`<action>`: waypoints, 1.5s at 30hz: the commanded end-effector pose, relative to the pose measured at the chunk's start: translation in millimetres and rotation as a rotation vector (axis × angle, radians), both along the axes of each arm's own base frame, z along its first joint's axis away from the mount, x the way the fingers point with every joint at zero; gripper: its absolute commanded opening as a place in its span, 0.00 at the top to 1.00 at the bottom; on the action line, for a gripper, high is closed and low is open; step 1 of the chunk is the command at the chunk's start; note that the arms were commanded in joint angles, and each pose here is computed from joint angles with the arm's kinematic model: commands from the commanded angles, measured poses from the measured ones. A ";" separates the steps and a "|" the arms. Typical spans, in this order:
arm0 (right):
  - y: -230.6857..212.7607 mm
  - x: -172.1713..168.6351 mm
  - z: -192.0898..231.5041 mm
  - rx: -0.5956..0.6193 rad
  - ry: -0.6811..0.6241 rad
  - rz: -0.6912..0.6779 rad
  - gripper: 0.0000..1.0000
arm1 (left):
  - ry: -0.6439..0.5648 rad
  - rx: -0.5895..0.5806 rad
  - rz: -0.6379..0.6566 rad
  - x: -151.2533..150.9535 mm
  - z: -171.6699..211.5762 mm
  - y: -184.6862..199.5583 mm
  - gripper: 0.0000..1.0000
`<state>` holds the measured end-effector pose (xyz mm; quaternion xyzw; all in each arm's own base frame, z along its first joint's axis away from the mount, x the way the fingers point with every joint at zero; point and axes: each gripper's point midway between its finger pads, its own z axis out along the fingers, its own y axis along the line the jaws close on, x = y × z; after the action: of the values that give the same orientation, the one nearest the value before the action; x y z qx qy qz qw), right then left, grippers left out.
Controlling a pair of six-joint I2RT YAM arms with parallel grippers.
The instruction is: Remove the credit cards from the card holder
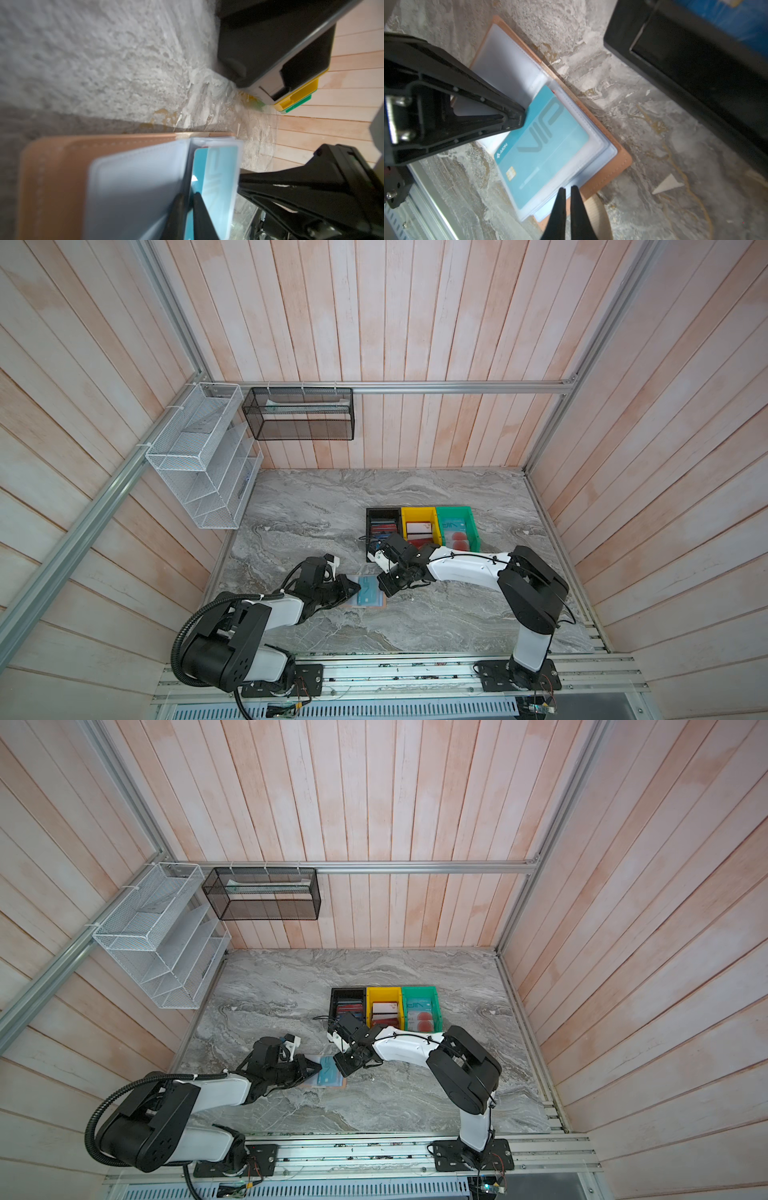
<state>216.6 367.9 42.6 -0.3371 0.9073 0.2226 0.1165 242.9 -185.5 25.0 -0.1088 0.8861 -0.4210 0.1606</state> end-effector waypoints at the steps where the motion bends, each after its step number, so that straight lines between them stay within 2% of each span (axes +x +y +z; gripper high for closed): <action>1: -2.5 -1.0 15.0 0.009 -0.019 -0.002 0.91 | 0.030 0.025 0.008 -7.4 -8.7 5.4 0.79; 9: 2.3 -2.0 10.5 0.017 -0.005 0.011 0.91 | 0.028 0.023 0.006 -8.3 -9.0 5.3 0.78; 14: 5.2 -3.2 -0.7 0.014 0.017 0.017 0.91 | 0.029 0.002 0.002 -7.3 -8.8 2.5 0.81; 28: 4.1 -5.7 -19.5 -0.011 0.043 0.023 0.91 | 0.032 -0.001 -0.003 -10.3 -9.6 2.3 0.95; 30: 4.0 -6.0 -20.1 -0.012 0.045 0.023 0.91 | 0.031 -0.001 -0.003 -10.3 -9.2 2.7 1.00; 45: 0.3 -8.1 -26.5 -0.030 0.055 0.022 0.91 | 0.014 0.030 -0.011 -12.8 -7.2 8.3 1.00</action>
<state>213.5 371.6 28.4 -0.3391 0.9072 0.2281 0.1002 239.4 -185.2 27.9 -0.1044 0.8831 -0.4277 0.1621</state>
